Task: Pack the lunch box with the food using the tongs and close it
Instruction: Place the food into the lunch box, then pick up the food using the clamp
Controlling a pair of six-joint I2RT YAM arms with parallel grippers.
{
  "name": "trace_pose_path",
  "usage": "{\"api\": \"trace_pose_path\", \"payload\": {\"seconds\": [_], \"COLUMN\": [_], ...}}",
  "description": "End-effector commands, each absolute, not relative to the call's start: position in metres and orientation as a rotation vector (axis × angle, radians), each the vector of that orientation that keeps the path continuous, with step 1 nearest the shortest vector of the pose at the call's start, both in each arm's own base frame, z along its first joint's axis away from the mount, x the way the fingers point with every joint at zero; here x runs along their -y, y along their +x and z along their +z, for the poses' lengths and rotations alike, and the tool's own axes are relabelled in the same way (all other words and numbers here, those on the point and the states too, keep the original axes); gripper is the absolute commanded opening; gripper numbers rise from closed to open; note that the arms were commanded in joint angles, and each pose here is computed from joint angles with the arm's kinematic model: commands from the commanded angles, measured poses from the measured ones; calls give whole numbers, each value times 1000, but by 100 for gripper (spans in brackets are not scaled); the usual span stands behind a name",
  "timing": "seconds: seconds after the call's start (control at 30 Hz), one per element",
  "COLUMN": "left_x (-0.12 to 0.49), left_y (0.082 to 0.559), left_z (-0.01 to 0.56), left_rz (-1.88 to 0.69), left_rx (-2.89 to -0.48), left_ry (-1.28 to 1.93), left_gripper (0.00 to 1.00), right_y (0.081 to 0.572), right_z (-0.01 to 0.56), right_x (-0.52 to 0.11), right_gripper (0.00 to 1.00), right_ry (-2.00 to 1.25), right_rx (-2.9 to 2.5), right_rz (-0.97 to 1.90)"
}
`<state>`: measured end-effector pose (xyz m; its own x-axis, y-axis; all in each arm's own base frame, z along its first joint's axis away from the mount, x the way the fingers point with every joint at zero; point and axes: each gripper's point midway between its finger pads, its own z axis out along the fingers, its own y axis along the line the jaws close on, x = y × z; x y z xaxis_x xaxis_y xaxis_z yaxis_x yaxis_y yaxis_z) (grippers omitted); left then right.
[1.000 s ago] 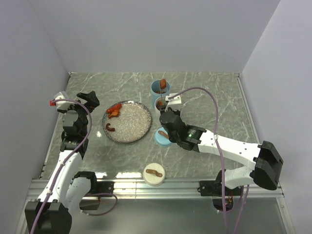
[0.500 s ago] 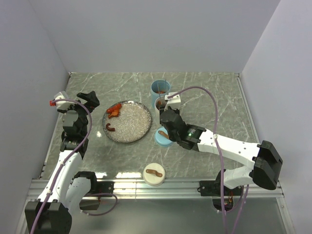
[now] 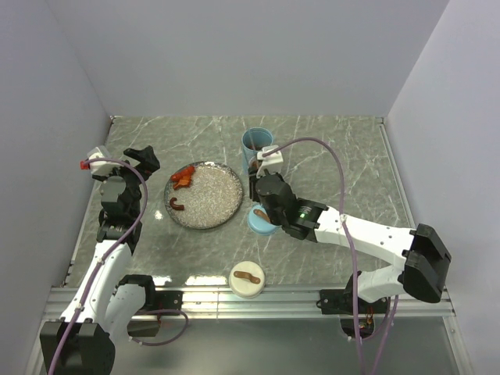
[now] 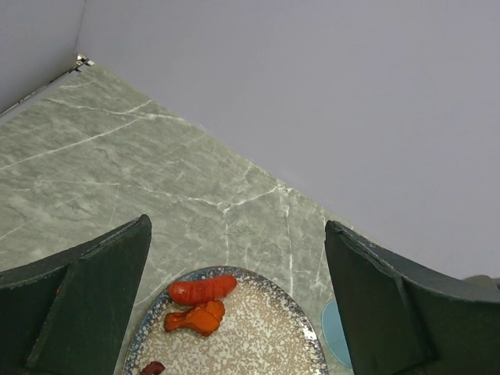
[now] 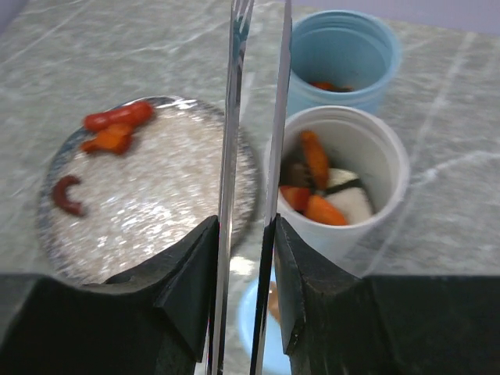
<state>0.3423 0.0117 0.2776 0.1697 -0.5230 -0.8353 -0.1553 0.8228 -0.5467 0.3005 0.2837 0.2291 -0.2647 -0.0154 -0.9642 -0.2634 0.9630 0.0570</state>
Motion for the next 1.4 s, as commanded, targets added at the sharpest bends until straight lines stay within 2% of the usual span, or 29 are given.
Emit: {"api": "trace_pose_path", "payload": {"seconds": [0.0,0.17,0.47,0.87,1.37], "left_x": [-11,-11,-14,-14,-12], "left_y": [343,345,347,344,344], "left_z": [284,283,280,282,283], "left_rz": [-295,-295,-279,-284,-293], "left_rx": [-1372,-1377,-1381,-1372,-1369], "left_ry": [-585,-585,-598,-596,-592], "left_gripper": [99,99,99,99,99], "right_y": [291,256,194,185,201], "right_z": [257,230,177,123,142], "right_x": [-332,-389,-434,-451,-441], "right_gripper": [41,40,38,39,40], "right_ry": [-295,-532,-798,-881,-844], "right_rx": [-1756,-1777,-1824,-1963,-1892], "right_rz": [419,618,807,788,715]}}
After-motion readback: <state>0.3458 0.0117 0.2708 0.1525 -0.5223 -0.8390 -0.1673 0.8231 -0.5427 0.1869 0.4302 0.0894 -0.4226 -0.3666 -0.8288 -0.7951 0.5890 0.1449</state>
